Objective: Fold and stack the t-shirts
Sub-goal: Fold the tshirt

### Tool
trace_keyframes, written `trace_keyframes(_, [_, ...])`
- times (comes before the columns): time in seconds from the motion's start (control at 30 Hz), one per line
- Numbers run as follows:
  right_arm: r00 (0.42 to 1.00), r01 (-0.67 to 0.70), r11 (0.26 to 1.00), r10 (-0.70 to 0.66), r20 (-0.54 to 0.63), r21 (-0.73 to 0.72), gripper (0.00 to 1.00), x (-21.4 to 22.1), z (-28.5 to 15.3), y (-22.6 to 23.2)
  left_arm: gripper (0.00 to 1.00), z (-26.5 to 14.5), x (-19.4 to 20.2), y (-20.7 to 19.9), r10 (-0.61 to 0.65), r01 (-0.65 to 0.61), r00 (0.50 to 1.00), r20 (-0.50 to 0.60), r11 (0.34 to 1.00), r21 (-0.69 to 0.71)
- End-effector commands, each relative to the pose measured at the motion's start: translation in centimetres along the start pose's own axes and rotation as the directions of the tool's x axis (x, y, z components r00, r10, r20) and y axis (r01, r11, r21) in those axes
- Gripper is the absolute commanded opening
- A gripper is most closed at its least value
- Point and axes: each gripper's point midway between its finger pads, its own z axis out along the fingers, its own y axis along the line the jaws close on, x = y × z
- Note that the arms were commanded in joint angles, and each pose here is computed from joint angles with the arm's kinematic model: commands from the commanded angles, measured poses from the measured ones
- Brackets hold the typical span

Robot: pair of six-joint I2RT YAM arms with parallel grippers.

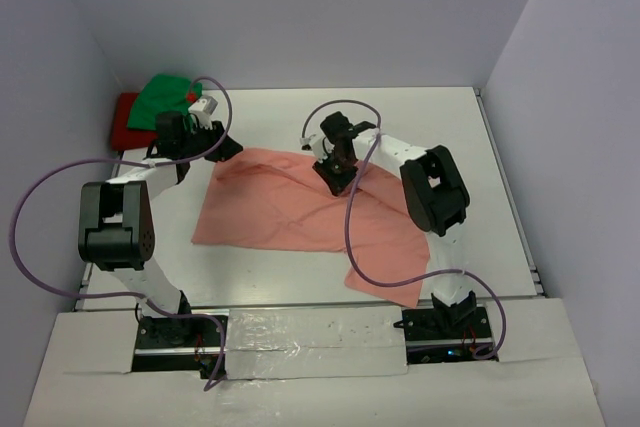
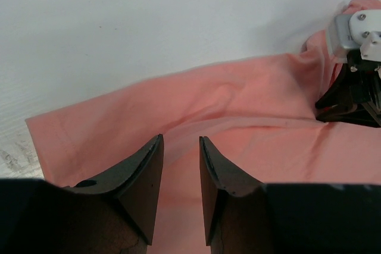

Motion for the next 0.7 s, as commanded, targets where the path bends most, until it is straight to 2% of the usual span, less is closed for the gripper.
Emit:
trace_keyframes(0.0, [0.996, -0.025, 0.988, 0.011, -0.087, -0.155, 0.33, 2.6, -1.8, 4.6, 0.39, -0.3, -1.3, -1.3, 0.038, -0.040, 0.999, 0.029, 0.998, 0.053])
trace_keyframes(0.23, [0.998, -0.009, 0.995, 0.002, -0.066, -0.098, 0.35, 2.1, -2.1, 3.9, 0.40, 0.2, -1.4, -1.4, 0.040, -0.041, 0.999, 0.013, 0.995, 0.087])
trace_keyframes(0.53, [0.999, -0.025, 0.991, 0.019, 0.048, 0.128, 0.34, -0.8, -2.4, -0.2, 0.39, 0.2, -1.2, -1.6, 0.041, -0.042, 0.999, 0.019, 0.994, 0.096])
trace_keyframes(0.63, [0.996, -0.061, 0.971, 0.045, 0.074, 0.233, 0.34, -1.7, -2.3, -2.1, 0.39, 0.1, -0.9, -1.6, 0.039, -0.041, 0.999, 0.022, 0.995, 0.096])
trace_keyframes(0.67, [0.992, -0.083, 0.956, 0.053, 0.114, 0.281, 0.34, -2.8, -2.4, -3.2, 0.39, 0.1, -0.7, -1.5, 0.037, -0.039, 0.999, 0.022, 0.995, 0.089])
